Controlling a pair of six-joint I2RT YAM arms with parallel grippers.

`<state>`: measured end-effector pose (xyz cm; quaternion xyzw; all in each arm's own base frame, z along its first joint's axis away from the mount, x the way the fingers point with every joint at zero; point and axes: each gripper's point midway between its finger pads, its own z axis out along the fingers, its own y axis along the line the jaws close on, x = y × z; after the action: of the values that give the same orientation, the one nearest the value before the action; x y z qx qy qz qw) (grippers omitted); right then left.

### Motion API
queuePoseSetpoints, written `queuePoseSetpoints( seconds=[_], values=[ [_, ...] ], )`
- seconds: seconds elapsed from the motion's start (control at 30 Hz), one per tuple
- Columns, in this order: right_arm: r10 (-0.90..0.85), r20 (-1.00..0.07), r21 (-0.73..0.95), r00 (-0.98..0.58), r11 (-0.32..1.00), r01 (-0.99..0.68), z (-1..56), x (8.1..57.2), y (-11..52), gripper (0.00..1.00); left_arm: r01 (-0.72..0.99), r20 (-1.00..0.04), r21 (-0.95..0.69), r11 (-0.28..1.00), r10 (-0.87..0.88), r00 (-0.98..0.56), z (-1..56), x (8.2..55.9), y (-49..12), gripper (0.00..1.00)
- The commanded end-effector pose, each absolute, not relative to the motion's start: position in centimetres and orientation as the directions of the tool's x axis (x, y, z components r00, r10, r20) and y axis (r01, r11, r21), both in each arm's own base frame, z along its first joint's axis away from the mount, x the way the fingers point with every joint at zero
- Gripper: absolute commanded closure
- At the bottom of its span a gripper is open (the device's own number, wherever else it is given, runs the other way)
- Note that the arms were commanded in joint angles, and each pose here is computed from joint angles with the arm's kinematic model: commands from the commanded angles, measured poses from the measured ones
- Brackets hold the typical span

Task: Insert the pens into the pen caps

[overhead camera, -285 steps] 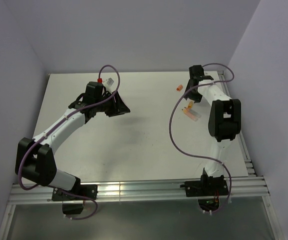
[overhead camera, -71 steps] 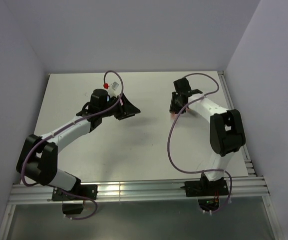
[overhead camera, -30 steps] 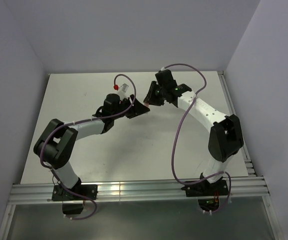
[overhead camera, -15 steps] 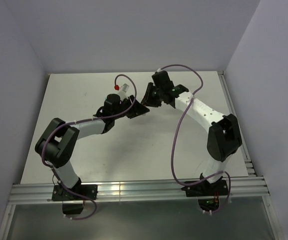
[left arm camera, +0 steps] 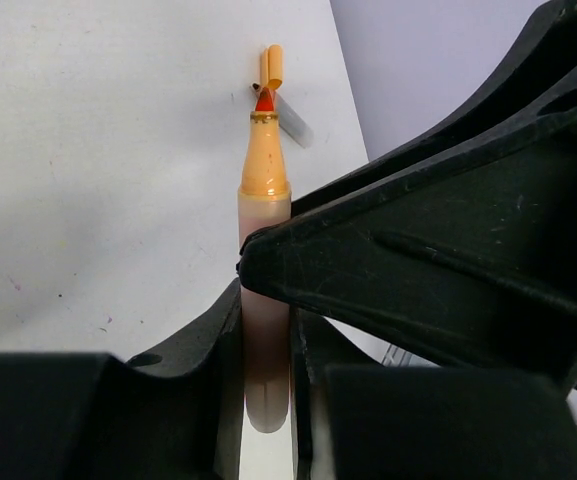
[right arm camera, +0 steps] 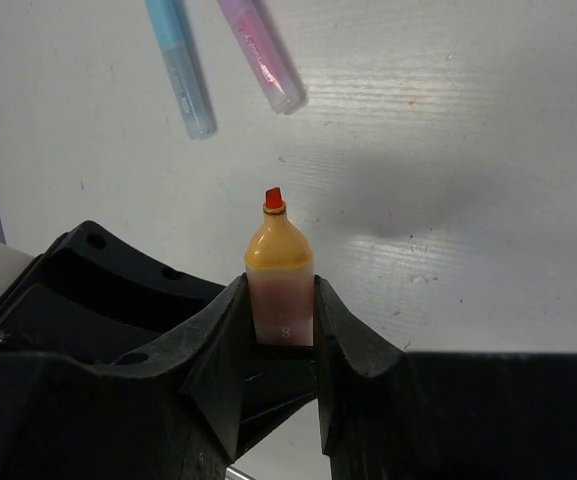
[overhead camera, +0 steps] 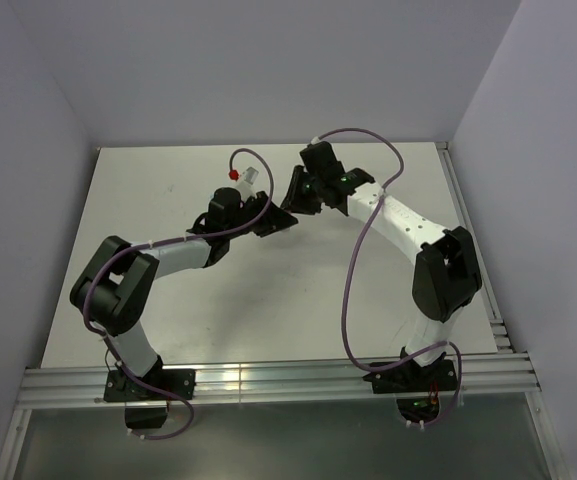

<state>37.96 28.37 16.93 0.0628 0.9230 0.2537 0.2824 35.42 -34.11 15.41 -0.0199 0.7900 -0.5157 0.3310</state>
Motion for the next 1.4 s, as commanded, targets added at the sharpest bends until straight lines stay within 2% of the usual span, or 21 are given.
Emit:
queuePoseSetpoints(
  seconds=[0.0,0.07,0.27,0.47,0.67,0.77,1.0,1.37],
  values=[
    [0.282,-0.572,0.494,-0.77,0.868,-0.049,20.0,39.6,28.4,0.71,0.363,-0.535,-0.821,0.442,-0.371,-0.759,17.6,35.2,-34.3,1.0],
    [0.289,-0.603,0.488,-0.744,0.871,-0.058,21.4,40.0,27.9,0.57,0.354,-0.528,-0.822,0.446,-0.367,-0.766,17.5,35.0,-34.3,1.0],
    [0.346,-0.677,0.483,-0.65,0.875,-0.038,26.8,42.8,24.3,0.42,0.317,-0.506,-0.825,0.467,-0.362,-0.783,16.5,34.7,-34.1,1.0],
    [0.438,-0.668,0.48,-0.601,0.871,0.102,27.0,45.1,18.1,0.44,0.299,-0.492,-0.829,0.473,-0.36,-0.793,17.0,33.6,-33.4,1.0],
    [0.493,-0.64,0.372,-0.589,0.87,0.323,22.0,47.1,8.6,0.46,0.267,-0.445,-0.842,0.47,-0.323,-0.835,19.1,31.7,-33.1,1.0],
    [0.482,-0.629,0.295,-0.61,0.874,0.386,19.7,47.8,5.9,0.47,0.267,-0.452,-0.825,0.498,-0.297,-0.841,20.2,30.9,-32.5,1.0],
    [0.47,-0.593,0.17,-0.654,0.866,0.47,14.7,48.4,1.6,0.48,0.325,-0.494,-0.792,0.517,-0.228,-0.839,23.3,28.8,-31.4,1.0],
    [0.44,-0.542,0.055,-0.716,0.869,0.492,9.8,48.9,0.4,0.5,0.428,-0.563,-0.742,0.516,-0.133,-0.816,25.0,27.4,-30.9,1.0]
  ],
)
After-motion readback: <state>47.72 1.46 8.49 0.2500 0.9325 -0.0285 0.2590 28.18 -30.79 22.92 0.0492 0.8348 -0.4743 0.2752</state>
